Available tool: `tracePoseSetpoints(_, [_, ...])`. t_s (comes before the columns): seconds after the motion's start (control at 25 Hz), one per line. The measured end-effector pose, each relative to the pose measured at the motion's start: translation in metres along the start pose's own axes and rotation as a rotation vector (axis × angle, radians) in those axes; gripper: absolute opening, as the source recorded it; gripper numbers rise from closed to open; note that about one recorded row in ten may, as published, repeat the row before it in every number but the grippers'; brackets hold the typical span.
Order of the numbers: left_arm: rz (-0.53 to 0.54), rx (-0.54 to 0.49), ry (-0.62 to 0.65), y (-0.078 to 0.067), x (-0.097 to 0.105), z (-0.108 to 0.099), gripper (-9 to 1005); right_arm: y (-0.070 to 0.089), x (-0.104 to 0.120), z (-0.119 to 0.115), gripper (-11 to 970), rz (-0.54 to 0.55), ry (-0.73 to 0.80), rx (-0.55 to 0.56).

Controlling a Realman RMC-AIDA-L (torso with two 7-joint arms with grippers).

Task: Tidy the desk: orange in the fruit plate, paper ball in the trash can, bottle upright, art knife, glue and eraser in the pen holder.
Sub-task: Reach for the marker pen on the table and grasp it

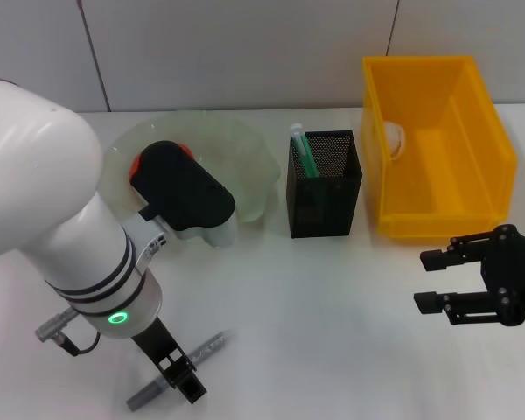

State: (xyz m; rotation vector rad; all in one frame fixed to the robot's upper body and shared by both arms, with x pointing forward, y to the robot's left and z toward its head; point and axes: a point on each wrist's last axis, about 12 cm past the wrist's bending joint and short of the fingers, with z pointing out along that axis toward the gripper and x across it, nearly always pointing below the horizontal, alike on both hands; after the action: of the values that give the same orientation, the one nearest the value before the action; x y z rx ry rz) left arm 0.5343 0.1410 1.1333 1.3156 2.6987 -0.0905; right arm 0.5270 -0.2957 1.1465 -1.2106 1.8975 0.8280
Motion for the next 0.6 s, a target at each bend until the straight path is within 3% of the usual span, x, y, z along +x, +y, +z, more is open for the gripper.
tracePoseSetpoints(0.32, [0.032, 0.0, 0.029, -0.0008, -0.005, 0.0076, 784, -0.0018, -0.0023, 0.0023, 593, -0.002, 0.003, -0.001])
tracePoseSetpoints(0.6, [0.033, -0.012, 0.032, -0.0003, -0.0058, 0.0076, 602, -0.0023, -0.0012, 0.0031, 593, 0.004, 0.003, -0.002])
